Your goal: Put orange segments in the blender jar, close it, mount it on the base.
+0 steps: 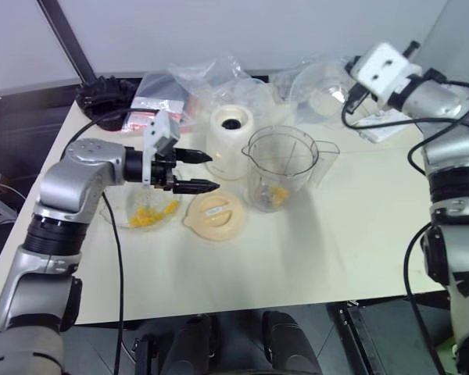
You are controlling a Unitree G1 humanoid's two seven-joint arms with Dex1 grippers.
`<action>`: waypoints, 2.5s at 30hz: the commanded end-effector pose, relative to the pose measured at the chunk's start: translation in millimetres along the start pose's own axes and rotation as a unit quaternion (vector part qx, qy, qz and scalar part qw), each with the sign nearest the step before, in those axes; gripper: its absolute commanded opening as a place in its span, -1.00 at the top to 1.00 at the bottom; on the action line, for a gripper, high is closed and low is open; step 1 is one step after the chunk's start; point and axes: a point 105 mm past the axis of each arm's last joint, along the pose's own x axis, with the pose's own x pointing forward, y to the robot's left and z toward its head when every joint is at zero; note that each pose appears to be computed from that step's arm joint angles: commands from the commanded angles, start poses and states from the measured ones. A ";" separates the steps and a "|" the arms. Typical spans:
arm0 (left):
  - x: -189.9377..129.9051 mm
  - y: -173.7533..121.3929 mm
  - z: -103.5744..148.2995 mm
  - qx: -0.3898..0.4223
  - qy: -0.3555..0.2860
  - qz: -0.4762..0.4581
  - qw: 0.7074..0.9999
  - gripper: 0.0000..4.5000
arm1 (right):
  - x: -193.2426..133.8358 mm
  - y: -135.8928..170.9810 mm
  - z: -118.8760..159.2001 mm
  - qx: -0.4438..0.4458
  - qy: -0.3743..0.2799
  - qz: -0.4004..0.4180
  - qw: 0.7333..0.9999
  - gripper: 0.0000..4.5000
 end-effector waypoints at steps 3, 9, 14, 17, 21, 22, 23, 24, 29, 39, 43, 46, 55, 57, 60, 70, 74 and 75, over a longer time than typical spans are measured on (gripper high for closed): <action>-3.4 -3.8 24.4 0.012 -0.042 -0.007 0.999 -0.70 | -23.7 -47.1 -4.1 0.145 -0.006 -0.113 0.983 1.00; -5.7 -7.5 26.9 0.005 -0.052 -0.004 0.999 -0.70 | -72.7 -61.7 -57.2 0.261 0.060 -0.244 0.932 1.00; -7.1 -2.9 27.0 -0.003 -0.070 0.036 0.997 -0.70 | -117.4 -28.4 -110.4 0.304 0.138 -0.318 0.887 1.00; -7.0 -12.6 20.3 -0.011 -0.058 0.027 0.998 -0.70 | -133.4 -6.7 -127.3 0.333 0.156 -0.352 0.861 1.00; -4.9 -21.1 8.1 -0.004 -0.026 0.017 1.000 -0.70 | -139.8 23.0 -141.4 0.353 0.171 -0.360 0.847 1.00; -4.1 -23.0 8.0 -0.007 -0.027 0.013 1.000 -0.70 | -140.9 30.9 -145.9 0.357 0.179 -0.363 0.842 1.00; -3.1 -25.0 7.2 -0.008 -0.025 0.008 1.000 -0.70 | -141.1 39.0 -150.3 0.361 0.187 -0.363 0.838 1.00; -2.2 -26.3 6.1 -0.008 -0.023 0.006 1.000 -0.70 | -141.0 44.4 -153.4 0.363 0.192 -0.364 0.836 1.00; 1.5 -28.1 0.1 -0.009 -0.014 0.005 1.000 -0.70 | -138.2 79.9 -174.4 0.390 0.239 -0.353 0.816 1.00; 2.7 -31.1 -2.7 -0.013 -0.012 0.006 1.000 -0.70 | -143.7 107.1 -202.2 0.391 0.287 -0.334 0.808 1.00; 2.9 -30.9 -2.9 -0.013 -0.010 0.006 1.000 -0.70 | -144.2 110.9 -206.7 0.392 0.293 -0.329 0.808 0.73; 3.6 -31.0 -3.2 -0.012 -0.008 0.006 1.000 -0.70 | -144.4 112.6 -207.6 0.390 0.294 -0.325 0.810 0.13; 4.0 -30.0 -4.3 -0.013 -0.005 0.005 1.000 -0.70 | -159.8 115.3 -198.9 0.358 0.290 -0.313 0.830 -0.98; 4.7 -29.1 -4.9 -0.014 -0.005 0.006 1.000 -0.70 | -162.0 118.1 -189.7 0.346 0.280 -0.301 0.843 -0.98; 5.2 -26.4 -6.8 -0.015 -0.004 0.006 1.000 -0.70 | -166.9 122.5 -179.1 0.334 0.272 -0.286 0.856 -0.98; -14.4 -1.5 -22.4 0.004 0.053 0.030 0.998 -0.70 | -214.3 123.3 -109.8 0.316 0.217 -0.227 0.895 -0.98; -4.1 4.2 -33.8 0.003 0.067 0.009 0.998 -0.70 | -240.6 132.7 -73.2 0.355 0.170 -0.143 0.908 -0.98; 0.0 5.8 -38.5 0.001 0.071 0.003 0.997 -0.70 | -247.6 135.2 -68.5 0.359 0.174 -0.126 0.908 -0.98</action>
